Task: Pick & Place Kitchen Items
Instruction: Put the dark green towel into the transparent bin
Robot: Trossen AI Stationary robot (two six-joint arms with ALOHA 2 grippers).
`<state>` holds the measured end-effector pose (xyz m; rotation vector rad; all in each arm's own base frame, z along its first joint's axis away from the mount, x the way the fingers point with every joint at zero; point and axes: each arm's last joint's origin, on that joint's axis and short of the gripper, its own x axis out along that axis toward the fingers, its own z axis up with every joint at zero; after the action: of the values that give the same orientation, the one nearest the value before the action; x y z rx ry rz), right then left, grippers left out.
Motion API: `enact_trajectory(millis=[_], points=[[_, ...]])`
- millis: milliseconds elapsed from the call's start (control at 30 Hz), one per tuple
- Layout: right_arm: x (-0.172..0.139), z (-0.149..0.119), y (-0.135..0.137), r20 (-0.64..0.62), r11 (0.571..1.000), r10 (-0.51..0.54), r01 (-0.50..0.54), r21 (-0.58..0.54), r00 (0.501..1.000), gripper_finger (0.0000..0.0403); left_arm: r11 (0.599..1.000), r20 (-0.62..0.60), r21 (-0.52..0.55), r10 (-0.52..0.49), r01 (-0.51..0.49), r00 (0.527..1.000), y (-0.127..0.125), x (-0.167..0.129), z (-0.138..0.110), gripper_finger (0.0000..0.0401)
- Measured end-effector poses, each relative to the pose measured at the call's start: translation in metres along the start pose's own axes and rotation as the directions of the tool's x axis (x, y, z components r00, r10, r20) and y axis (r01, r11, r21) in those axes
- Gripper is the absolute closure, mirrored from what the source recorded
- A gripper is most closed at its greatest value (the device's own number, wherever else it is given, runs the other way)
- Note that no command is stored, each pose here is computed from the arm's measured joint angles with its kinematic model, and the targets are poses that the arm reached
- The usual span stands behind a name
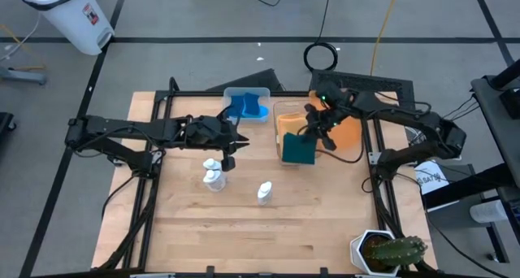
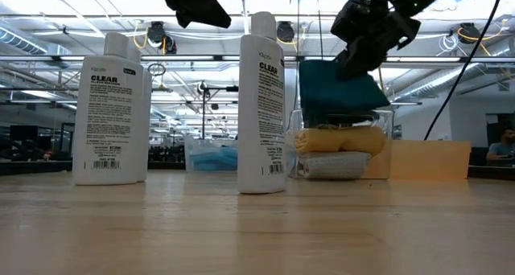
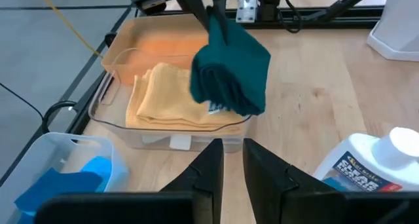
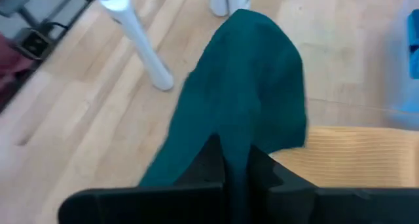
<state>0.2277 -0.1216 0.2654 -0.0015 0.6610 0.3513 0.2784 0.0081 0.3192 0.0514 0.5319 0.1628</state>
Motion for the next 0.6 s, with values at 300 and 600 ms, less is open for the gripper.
enact_trajectory(millis=[300, 600], points=[[0.005, -0.004, -0.001, 0.006, 1.000, -0.021, 0.021, 0.003, 1.000, 0.0403, 0.998, 0.000, -0.070, -0.001, 0.001, 1.000, 0.000, 0.000, 0.000, 0.0336], [0.013, -0.009, -0.010, -0.058, 0.994, -0.103, 0.101, -0.042, 0.993, 0.0403, 0.998, 0.000, -0.068, -0.001, 0.001, 1.000, 0.000, 0.000, 0.000, 0.0336]])
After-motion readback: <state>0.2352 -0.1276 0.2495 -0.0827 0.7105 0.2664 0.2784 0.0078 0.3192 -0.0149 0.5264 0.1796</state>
